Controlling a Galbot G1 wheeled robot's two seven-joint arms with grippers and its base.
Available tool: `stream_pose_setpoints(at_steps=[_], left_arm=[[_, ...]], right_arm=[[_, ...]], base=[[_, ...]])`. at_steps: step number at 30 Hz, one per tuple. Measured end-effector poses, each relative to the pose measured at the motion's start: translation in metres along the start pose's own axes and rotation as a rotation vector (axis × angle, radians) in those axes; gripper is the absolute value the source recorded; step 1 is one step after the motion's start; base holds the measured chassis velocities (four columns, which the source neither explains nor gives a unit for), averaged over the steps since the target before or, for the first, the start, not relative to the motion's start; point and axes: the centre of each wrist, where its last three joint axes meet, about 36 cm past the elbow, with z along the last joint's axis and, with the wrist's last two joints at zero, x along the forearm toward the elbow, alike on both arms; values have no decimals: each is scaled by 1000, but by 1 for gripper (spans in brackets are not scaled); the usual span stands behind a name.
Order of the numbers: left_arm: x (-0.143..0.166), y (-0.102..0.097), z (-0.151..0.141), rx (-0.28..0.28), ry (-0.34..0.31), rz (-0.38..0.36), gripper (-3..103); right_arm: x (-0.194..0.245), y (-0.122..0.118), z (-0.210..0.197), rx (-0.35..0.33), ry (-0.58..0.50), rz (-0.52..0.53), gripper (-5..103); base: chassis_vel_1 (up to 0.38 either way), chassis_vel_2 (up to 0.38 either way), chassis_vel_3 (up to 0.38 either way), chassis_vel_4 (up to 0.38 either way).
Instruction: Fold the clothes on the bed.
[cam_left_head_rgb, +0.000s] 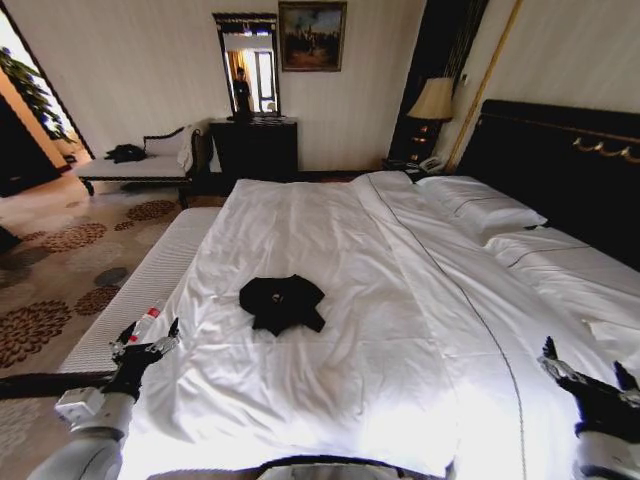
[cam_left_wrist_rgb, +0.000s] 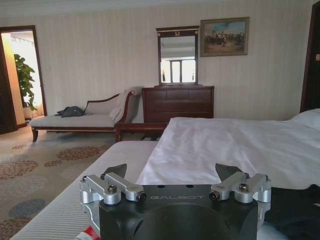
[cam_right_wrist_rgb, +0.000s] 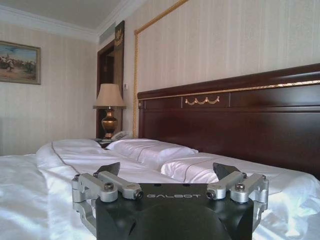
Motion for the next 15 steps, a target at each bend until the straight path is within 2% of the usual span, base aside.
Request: stream_pose_setpoints(at_steps=[5, 14, 15], left_arm=[[0, -1, 0, 2, 1, -2, 99], [1, -2, 1, 4, 1, -1, 99], [1, -2, 1, 4, 1, -1, 102]], right_arm=[[4, 6, 2, -17, 0, -17, 100], [28, 38, 17, -54, 36, -70, 100], [29, 40, 18, -57, 39, -72, 100]], base=[[102, 115, -88, -104], [0, 0, 0, 0], [0, 0, 0, 0]])
